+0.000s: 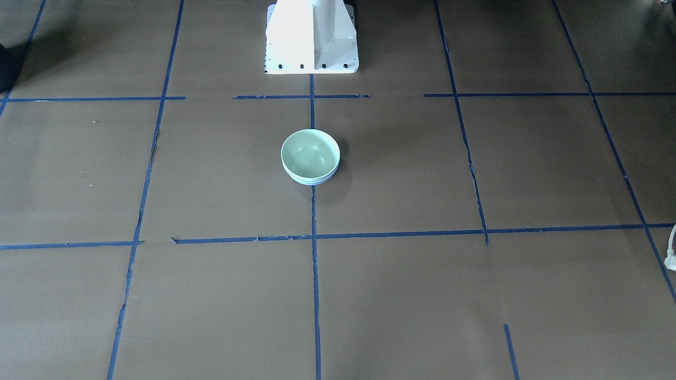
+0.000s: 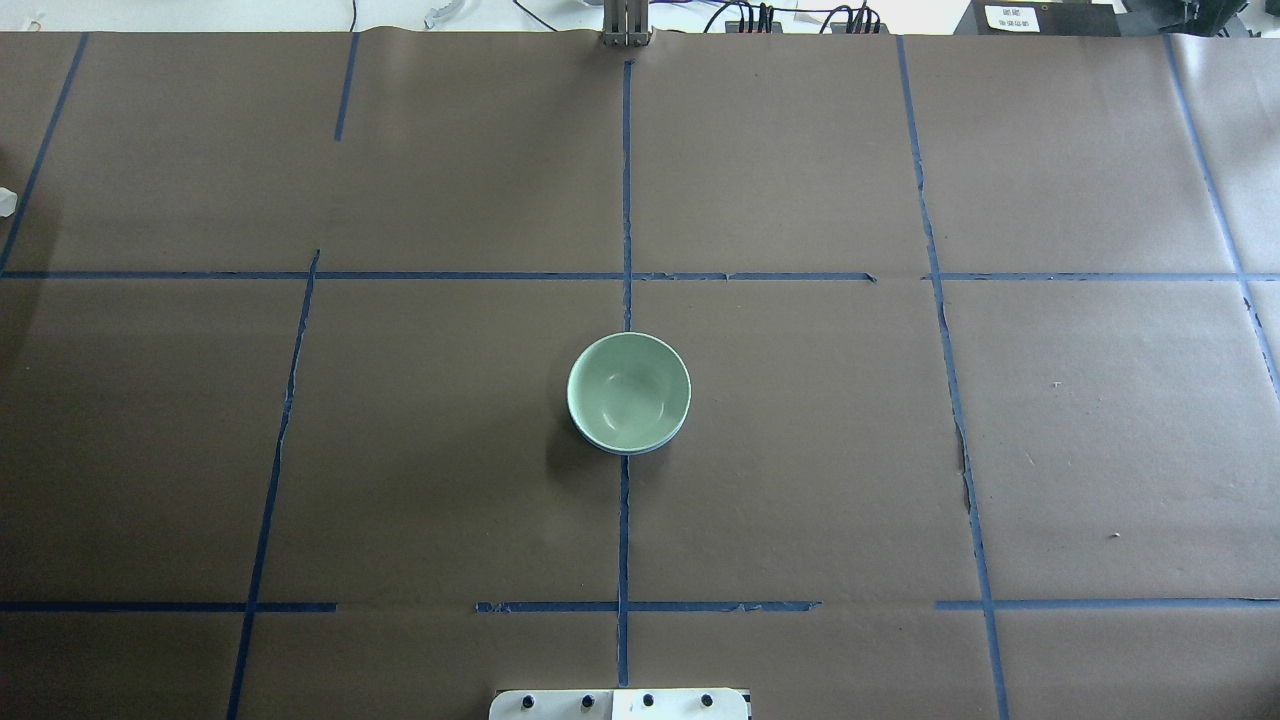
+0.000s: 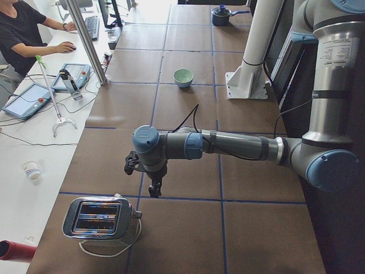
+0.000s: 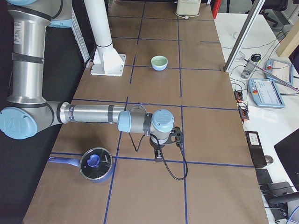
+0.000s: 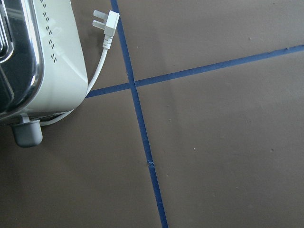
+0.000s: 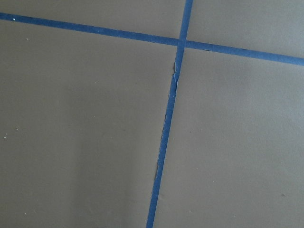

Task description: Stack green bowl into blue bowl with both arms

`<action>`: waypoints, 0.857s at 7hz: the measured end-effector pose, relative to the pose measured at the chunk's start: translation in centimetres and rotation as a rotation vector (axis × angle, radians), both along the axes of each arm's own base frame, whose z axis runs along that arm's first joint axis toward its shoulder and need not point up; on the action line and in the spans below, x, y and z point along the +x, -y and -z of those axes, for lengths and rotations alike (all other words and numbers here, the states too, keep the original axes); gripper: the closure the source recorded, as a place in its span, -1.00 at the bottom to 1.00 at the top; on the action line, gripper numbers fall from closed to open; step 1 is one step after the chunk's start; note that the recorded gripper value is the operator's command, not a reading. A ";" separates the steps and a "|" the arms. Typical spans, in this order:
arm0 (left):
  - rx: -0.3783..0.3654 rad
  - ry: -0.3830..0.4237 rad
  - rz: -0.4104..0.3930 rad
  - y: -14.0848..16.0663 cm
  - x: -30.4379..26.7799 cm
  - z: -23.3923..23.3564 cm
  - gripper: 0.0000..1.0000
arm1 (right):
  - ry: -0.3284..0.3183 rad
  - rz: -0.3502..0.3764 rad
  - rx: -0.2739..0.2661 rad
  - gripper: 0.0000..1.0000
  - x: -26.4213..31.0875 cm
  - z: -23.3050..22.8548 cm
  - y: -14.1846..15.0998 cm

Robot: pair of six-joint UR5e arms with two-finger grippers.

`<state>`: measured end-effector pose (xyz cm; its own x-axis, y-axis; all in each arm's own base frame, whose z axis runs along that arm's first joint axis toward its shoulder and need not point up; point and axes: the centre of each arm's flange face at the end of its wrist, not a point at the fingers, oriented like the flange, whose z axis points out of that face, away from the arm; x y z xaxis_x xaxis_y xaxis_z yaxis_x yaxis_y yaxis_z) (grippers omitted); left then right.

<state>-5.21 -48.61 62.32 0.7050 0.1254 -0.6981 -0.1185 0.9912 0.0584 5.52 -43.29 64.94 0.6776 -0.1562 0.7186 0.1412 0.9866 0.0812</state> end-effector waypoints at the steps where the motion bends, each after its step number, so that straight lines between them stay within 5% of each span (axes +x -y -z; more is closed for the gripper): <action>1: -0.008 0.002 0.008 -0.1 0.0 -0.1 -1.00 | 0.001 0.000 -0.002 -0.99 0.0 -0.1 -0.1; 6: -0.011 0.002 0.012 -0.4 -0.1 -0.4 -1.00 | -0.008 0.001 -0.004 -0.99 0.1 -0.5 -0.6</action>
